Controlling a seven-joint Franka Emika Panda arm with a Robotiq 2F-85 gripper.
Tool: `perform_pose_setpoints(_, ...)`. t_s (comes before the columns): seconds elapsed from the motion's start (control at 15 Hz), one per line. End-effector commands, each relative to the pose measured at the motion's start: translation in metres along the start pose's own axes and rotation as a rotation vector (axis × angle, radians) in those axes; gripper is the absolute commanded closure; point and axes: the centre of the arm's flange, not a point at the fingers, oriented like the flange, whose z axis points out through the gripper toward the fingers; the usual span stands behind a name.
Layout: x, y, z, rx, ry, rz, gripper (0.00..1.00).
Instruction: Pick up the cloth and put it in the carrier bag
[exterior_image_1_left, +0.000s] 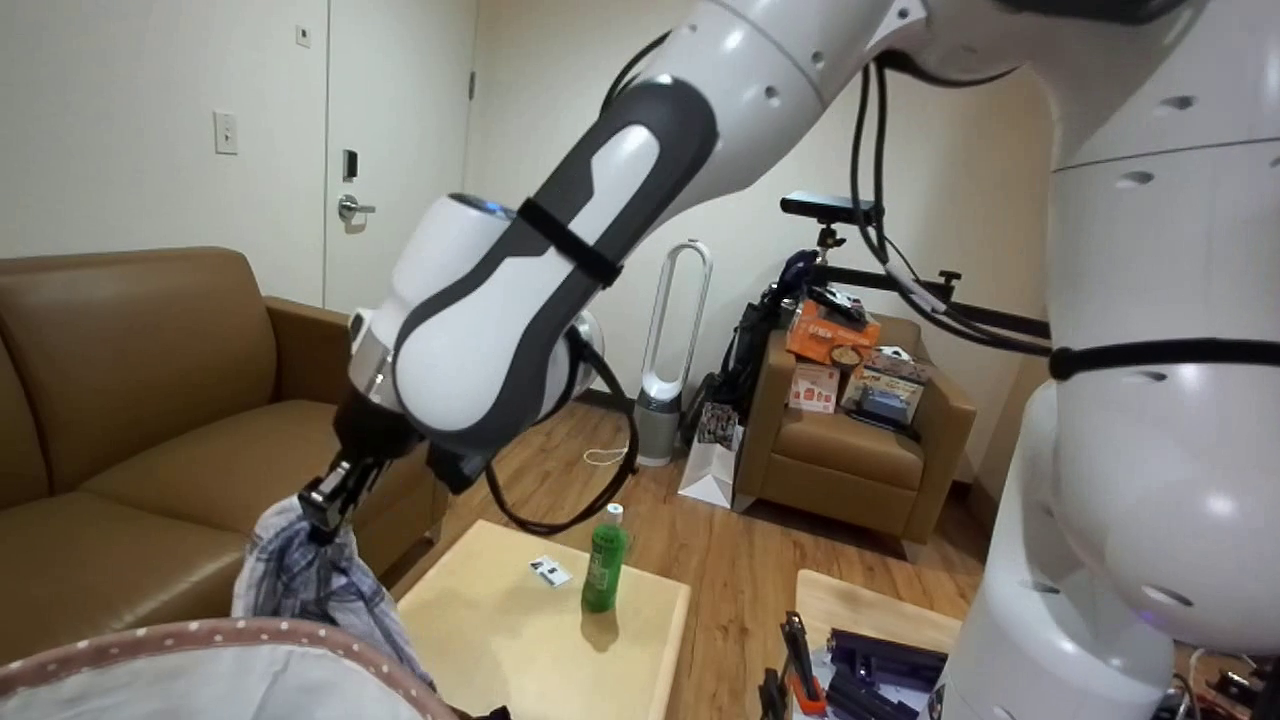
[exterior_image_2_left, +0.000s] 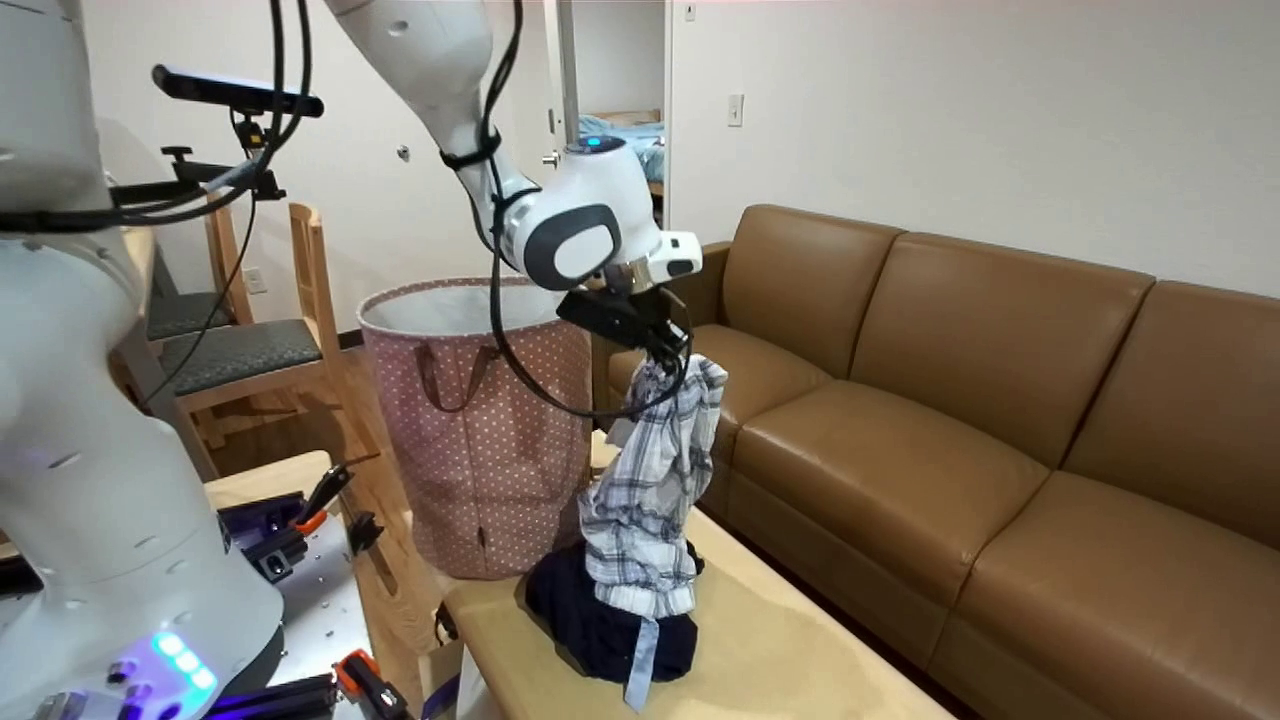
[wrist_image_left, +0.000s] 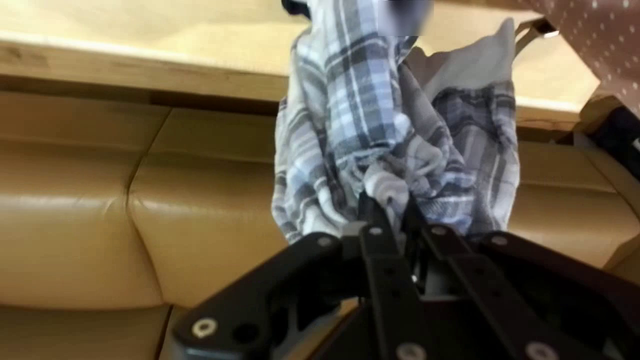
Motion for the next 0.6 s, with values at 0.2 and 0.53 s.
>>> perform_pose_setpoints(0.2,-0.002,-0.056,-0.156,-0.202,0.247,-0.056,0.93)
perform_pose_setpoints(0.53,0.01,-0.017,-0.16,-0.159,0.25,-0.059,0.9)
